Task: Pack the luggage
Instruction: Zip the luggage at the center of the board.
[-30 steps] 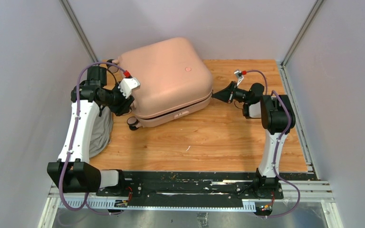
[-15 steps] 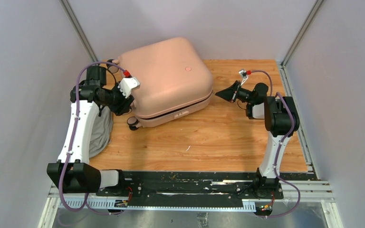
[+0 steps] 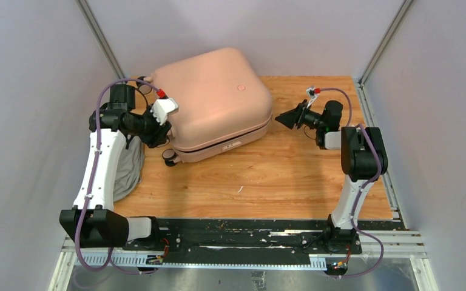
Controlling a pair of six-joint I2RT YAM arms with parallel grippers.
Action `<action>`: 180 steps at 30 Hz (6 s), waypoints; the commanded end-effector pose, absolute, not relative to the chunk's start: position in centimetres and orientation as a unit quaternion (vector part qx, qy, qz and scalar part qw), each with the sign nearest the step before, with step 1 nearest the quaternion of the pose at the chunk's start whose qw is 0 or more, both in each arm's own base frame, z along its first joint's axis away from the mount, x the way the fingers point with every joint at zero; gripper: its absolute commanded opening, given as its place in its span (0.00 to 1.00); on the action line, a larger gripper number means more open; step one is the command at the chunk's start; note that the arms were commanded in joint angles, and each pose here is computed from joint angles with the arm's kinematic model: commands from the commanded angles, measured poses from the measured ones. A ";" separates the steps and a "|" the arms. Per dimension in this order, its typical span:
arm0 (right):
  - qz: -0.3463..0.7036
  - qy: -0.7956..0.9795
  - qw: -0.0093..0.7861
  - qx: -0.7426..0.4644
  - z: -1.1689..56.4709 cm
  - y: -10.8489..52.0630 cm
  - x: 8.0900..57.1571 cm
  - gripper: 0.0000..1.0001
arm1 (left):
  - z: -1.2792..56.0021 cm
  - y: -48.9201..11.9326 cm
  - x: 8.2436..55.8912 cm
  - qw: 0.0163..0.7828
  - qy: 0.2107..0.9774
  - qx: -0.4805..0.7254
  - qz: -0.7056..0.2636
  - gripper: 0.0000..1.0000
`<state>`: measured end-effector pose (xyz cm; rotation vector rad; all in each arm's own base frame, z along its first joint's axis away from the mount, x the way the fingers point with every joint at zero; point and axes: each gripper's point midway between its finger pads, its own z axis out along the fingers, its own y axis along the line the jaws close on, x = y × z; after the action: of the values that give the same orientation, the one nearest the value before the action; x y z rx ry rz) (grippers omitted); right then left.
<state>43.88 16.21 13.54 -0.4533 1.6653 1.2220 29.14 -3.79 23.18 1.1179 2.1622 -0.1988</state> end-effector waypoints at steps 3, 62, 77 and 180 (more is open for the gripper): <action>0.447 0.716 0.517 -0.140 13.6 14.3 48.3 0.55 | 27.0 -5.8 29.2 0.402 0.815 0.398 -0.125 0.00; 0.293 0.807 0.512 -0.012 17.2 13.0 54.7 0.56 | 30.1 7.1 39.7 0.381 0.889 0.221 0.129 0.89; 0.313 0.855 0.384 -0.154 8.2 27.6 54.1 0.49 | 18.9 5.1 44.4 0.305 0.926 0.213 0.064 0.85; 0.237 0.784 0.524 -0.233 13.6 23.4 22.6 0.00 | 17.5 -25.3 18.4 0.434 0.115 0.885 0.122 0.72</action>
<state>21.46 22.97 11.83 -0.5951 1.9706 0.5693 18.90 -24.77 16.80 2.2407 0.3814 0.2948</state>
